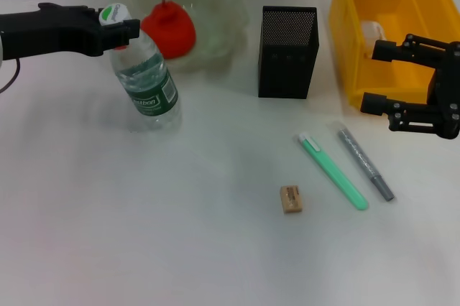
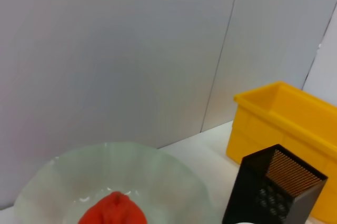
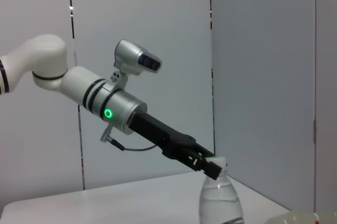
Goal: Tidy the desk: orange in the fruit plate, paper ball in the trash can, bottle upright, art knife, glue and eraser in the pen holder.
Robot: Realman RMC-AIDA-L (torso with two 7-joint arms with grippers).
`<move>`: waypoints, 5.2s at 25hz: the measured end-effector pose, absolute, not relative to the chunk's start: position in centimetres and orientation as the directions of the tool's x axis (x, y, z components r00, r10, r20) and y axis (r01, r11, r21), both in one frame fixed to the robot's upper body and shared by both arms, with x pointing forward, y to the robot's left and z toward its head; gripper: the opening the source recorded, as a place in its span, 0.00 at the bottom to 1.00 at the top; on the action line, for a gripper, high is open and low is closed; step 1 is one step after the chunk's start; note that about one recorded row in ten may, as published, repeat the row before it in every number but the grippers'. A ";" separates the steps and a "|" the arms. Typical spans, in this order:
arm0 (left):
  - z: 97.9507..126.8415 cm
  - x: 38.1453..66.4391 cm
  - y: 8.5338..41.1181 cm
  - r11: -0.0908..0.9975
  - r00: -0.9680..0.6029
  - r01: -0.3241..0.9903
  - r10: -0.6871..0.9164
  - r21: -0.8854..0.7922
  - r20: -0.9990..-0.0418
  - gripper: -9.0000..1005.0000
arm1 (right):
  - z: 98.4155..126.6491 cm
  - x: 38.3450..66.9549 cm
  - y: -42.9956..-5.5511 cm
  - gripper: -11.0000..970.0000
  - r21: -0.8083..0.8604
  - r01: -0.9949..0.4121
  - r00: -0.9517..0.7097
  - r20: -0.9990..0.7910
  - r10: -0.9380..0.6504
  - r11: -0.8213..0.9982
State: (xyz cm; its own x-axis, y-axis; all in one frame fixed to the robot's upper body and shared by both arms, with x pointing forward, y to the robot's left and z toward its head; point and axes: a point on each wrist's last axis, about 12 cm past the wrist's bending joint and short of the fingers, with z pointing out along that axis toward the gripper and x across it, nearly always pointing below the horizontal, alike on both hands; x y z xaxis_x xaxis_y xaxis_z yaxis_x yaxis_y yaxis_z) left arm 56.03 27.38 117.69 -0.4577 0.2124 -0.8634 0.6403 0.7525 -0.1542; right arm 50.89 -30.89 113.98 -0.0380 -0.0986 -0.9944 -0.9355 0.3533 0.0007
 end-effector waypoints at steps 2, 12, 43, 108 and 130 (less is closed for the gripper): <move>117.5 56.1 27.5 0.757 -0.452 0.637 0.213 -0.146 -0.866 0.46 | 114.0 50.9 -31.0 0.82 0.001 -0.934 -0.039 -0.994 -0.097 0.356; 116.8 56.5 27.6 0.755 -0.423 0.642 0.204 -0.133 -0.883 0.46 | 114.0 50.9 -30.9 0.82 0.003 -0.936 -0.040 -0.994 -0.098 0.352; 114.5 56.7 27.2 0.718 -0.365 0.689 0.221 -0.102 -0.905 0.47 | 113.9 51.4 -30.6 0.82 0.004 -0.932 -0.043 -0.994 -0.098 0.362; 110.0 41.5 38.1 0.499 -0.083 0.862 -0.026 -0.085 -0.996 0.81 | 114.1 61.8 -13.4 0.81 0.077 -0.643 -0.764 -0.127 -0.632 0.762; 109.6 41.2 37.8 0.493 -0.091 0.865 -0.034 -0.096 -0.995 0.81 | 113.0 61.5 -12.1 0.52 0.065 -0.678 -0.734 -0.125 -0.668 0.733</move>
